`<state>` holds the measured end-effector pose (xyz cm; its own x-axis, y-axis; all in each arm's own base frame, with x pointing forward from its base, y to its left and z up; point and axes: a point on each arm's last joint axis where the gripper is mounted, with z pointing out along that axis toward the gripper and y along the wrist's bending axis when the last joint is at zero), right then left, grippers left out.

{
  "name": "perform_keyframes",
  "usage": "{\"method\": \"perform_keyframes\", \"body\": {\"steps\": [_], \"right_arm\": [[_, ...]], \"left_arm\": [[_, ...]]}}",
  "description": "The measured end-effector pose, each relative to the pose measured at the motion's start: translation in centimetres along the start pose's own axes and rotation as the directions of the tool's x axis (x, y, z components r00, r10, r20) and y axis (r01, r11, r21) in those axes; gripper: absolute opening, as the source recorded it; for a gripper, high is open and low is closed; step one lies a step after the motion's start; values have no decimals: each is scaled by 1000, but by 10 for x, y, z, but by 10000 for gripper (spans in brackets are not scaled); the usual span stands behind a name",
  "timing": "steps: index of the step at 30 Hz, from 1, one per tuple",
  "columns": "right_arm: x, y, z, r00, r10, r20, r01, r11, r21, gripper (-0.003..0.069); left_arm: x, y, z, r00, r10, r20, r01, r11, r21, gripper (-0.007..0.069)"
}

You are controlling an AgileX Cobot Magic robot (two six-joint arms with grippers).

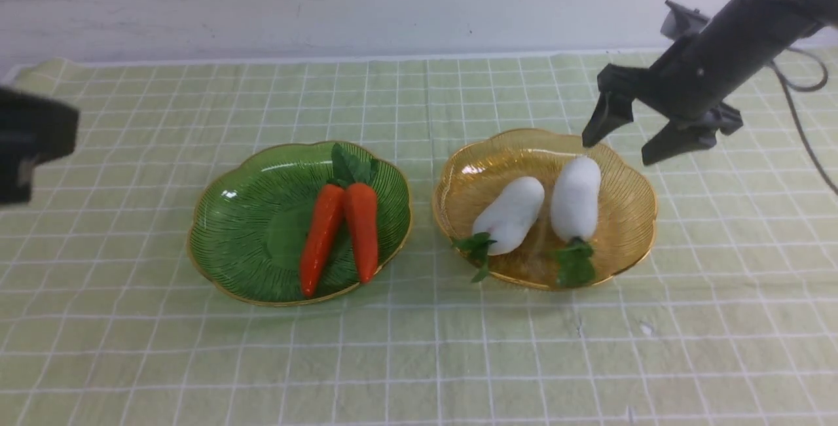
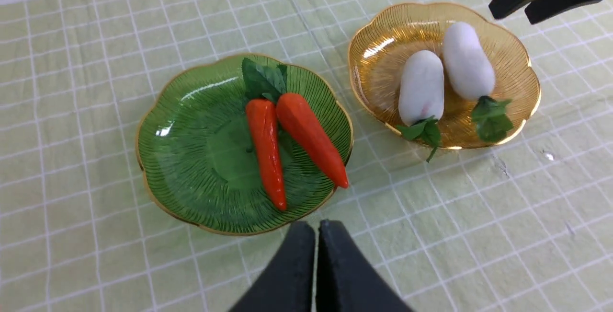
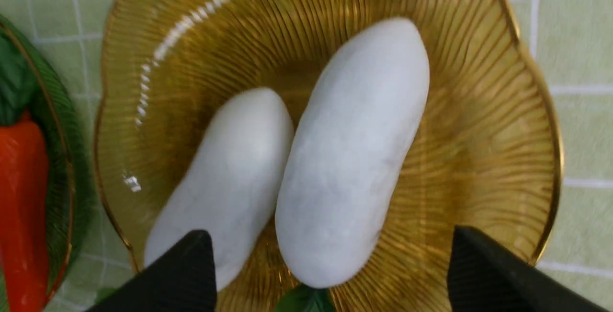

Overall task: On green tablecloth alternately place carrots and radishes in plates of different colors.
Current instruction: 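Place the white radish on the plate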

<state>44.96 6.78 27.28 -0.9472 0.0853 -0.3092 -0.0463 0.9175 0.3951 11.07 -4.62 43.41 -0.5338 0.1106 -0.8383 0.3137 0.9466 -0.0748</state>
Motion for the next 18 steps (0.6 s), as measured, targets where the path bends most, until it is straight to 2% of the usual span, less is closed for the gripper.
{"method": "perform_keyframes", "body": {"steps": [3,6,10,11,12,15,18], "right_arm": [[-1,12,-34,996,-42,78,41,999,10,499],[11,34,-104,970,-120,211,116,993,34,313],[55,61,-206,885,-230,405,205,973,105,92],[65,65,-223,864,-246,439,216,969,117,64],[88,73,-259,814,-281,509,234,960,155,26],[156,78,-316,716,-333,614,246,943,224,-8],[216,73,-337,594,-343,728,239,939,247,-13]], "left_arm": [[24,6,-7,998,-31,53,32,999,-14,-8],[47,12,-10,993,-57,102,61,997,-39,-8],[66,17,-11,989,-85,123,93,994,-65,-8],[69,18,-10,989,-84,122,93,993,-72,-8],[71,19,-8,990,-81,117,91,993,-81,-8],[74,21,-4,991,-74,112,84,992,-95,-8],[71,21,-3,988,-63,139,77,992,-97,-8]]}}
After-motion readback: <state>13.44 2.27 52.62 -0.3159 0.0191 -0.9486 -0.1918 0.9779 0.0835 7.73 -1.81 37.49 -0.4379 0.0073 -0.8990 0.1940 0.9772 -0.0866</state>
